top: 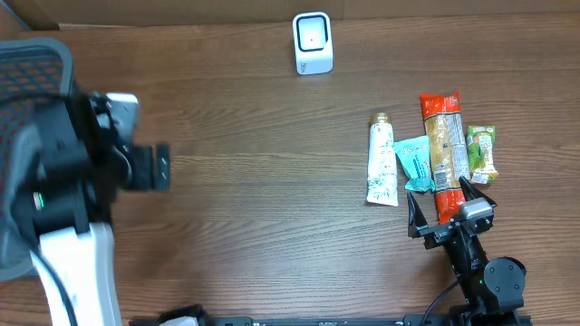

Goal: Scan the item barcode

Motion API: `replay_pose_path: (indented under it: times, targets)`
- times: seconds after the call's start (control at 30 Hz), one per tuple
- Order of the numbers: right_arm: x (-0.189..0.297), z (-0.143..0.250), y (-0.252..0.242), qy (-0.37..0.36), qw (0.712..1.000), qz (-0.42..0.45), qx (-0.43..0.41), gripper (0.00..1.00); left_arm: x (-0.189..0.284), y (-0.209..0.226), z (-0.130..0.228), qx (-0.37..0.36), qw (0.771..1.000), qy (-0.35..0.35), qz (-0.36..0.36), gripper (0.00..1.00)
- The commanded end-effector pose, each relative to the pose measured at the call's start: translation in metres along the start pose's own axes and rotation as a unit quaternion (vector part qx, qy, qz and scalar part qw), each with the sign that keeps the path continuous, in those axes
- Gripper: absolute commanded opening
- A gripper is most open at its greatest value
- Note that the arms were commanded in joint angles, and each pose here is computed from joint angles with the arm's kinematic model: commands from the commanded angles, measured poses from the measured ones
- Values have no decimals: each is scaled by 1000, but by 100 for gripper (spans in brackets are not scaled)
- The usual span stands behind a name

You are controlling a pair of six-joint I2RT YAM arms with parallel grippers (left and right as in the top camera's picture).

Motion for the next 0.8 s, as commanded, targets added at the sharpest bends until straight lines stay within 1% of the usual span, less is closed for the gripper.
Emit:
replay_pose_path:
  times: [0.0, 0.07, 0.13, 0.23, 0.33, 0.4, 0.5, 0.67, 0.77]
  targets:
    - [0, 2, 0, -3, 1000, -2, -1, 100, 25, -28, 18, -5, 995, -93, 22, 100]
    - [0, 2, 0, -3, 1000, -2, -1, 100, 26, -37, 18, 7, 982, -185, 36, 100]
    - [0, 2, 0, -3, 1000, -2, -1, 100, 20, -45, 21, -3, 961, -274, 40, 100]
    - [0, 2, 0, -3, 1000, -2, -1, 100, 6, -56, 37, -13, 930, -367, 29, 100]
    - [0, 2, 0, -3, 1000, -2, -1, 100, -9, -64, 56, -11, 902, -432, 7, 100]
    - [0, 2, 0, -3, 1000, -2, -1, 100, -18, -69, 69, -14, 889, -458, -5, 99]
    - [0, 2, 0, -3, 1000, -2, -1, 100, -33, -73, 88, -6, 878, -477, -35, 100]
    - [0, 2, 0, -3, 1000, -2, -1, 100, -52, -72, 106, 20, 869, -486, -94, 100]
    - [0, 2, 0, -3, 1000, -2, -1, 100, -64, -75, 112, 16, 871, -479, -110, 100]
Point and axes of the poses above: each gripper's point midway between its finger pads, its own x axis back along the fingers, its own y axis along the line the jaws close on, z = x × y, the point moved 8 cm from there along x, back along the fingers, and after that the axes turned 8 degrees about -x, right-handed, at the moved point
